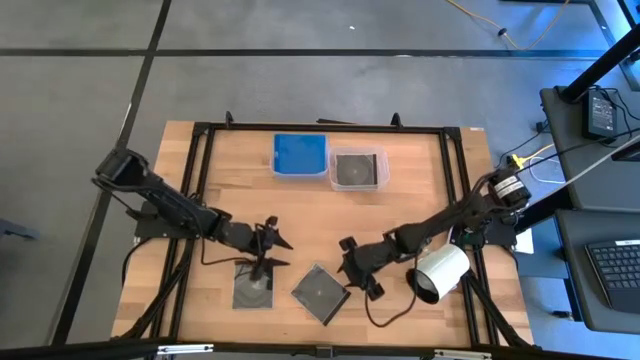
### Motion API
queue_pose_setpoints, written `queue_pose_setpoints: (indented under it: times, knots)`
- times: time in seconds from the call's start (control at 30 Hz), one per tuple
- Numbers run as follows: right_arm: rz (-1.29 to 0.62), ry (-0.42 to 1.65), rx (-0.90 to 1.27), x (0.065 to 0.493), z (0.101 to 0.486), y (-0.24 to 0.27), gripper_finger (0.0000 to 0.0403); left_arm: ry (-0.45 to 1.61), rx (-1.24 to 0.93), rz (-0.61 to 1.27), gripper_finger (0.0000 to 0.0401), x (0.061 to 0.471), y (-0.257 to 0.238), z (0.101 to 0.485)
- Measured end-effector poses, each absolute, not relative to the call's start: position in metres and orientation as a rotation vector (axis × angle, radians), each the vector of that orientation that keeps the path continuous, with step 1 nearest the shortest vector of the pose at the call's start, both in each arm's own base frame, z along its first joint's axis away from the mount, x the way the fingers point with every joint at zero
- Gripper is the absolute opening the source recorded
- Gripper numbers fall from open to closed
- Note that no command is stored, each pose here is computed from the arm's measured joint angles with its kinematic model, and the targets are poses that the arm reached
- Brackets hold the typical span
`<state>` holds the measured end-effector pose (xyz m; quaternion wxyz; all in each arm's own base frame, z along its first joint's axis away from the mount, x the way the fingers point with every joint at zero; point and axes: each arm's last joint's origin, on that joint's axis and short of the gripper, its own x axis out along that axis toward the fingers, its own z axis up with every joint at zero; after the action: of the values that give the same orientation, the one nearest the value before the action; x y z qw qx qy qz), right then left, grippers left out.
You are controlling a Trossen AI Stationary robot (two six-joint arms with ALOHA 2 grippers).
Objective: Pick & place jewel cases by type
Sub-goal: Put the right black CD case into the transparent bin
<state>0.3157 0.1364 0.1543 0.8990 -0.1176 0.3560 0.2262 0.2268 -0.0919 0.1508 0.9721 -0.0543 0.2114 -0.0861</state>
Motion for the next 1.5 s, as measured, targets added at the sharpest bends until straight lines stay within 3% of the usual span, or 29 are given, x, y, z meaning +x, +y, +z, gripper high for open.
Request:
queue_pose_setpoints:
  times: [0.33, 0.63, 1.13, 1.5]
  knots:
    - [0.421, 0.810, -0.168, 0.314, 0.138, 0.143, 0.0210, 0.656, -0.199, -0.263, 0.0214, 0.250, -0.137, 0.126]
    - [0.420, 0.833, -0.175, 0.313, 0.137, 0.143, 0.0210, 0.943, -0.200, -0.127, 0.0214, 0.259, -0.177, 0.127]
    - [0.421, 0.956, -0.174, 0.299, 0.130, 0.150, 0.0210, 0.913, -0.171, -0.022, 0.0214, 0.278, -0.189, 0.111]
    - [0.375, 0.975, -0.186, 0.302, 0.108, 0.157, 0.0210, 0.910, -0.028, -0.030, 0.0214, 0.277, -0.187, 0.109]
